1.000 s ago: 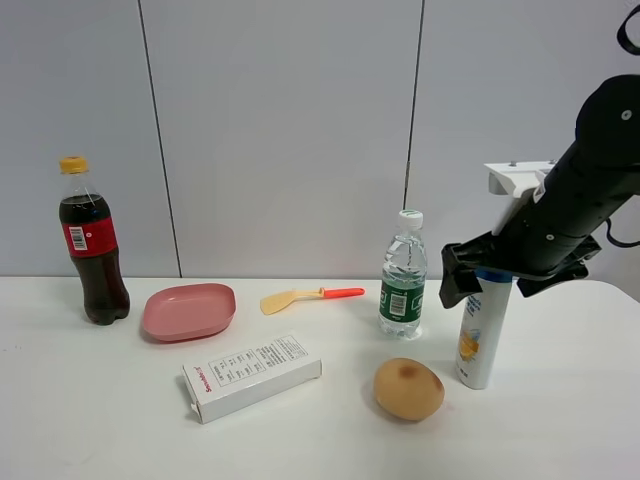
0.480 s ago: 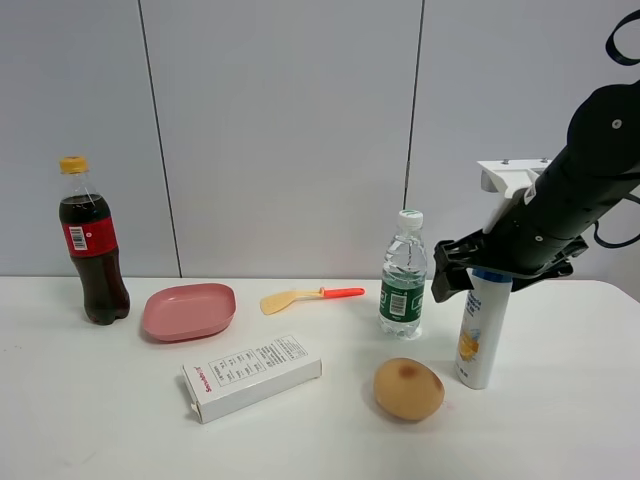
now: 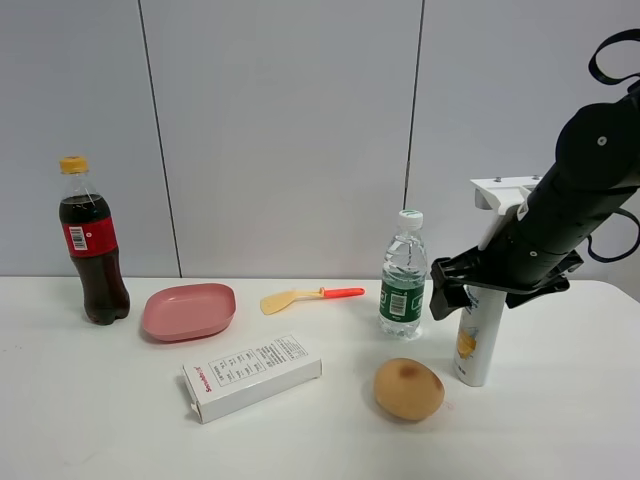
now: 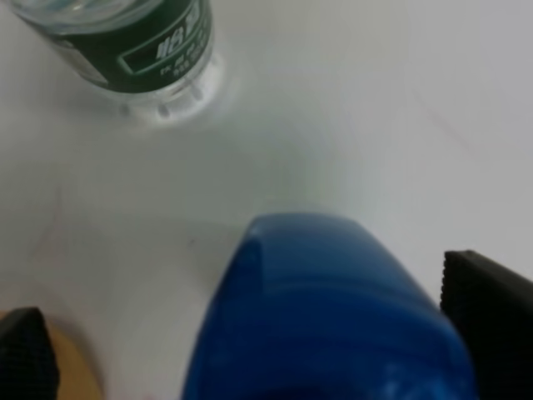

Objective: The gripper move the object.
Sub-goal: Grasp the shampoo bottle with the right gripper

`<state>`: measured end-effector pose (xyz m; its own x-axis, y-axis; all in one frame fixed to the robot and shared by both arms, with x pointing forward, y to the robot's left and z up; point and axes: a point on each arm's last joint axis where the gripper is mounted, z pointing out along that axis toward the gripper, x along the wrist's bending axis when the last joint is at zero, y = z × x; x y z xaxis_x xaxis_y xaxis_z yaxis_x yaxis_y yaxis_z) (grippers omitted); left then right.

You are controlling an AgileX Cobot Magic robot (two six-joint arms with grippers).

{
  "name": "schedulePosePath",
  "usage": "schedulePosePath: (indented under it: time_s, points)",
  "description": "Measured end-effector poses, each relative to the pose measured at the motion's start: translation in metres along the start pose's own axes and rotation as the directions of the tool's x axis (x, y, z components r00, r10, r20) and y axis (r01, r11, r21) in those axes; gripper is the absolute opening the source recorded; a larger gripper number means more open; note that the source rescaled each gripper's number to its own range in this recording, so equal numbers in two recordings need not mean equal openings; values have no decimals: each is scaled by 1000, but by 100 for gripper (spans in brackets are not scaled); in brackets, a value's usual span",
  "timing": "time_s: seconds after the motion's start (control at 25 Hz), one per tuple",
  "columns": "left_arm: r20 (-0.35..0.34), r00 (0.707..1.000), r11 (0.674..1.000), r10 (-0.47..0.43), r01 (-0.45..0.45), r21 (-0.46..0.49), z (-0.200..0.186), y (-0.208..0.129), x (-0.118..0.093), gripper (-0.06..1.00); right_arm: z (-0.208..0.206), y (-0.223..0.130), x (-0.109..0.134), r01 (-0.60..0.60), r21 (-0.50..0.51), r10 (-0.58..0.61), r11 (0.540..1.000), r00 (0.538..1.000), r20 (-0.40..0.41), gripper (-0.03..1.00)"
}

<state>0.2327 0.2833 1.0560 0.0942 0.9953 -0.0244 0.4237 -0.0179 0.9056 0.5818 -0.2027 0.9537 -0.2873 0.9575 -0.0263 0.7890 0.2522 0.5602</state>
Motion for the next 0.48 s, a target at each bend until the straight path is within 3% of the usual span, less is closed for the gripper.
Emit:
schedulePosePath:
  time_s: [0.24,0.48]
  points:
    - [0,1000,1000,0,0,0,0,0,0,100,0,0,0,0,-1,0,1000,1000,0,60]
    - [0,1000,1000,0,0,0,0,0,0,100,0,0,0,1,-2,-1,1000,1000,0,52]
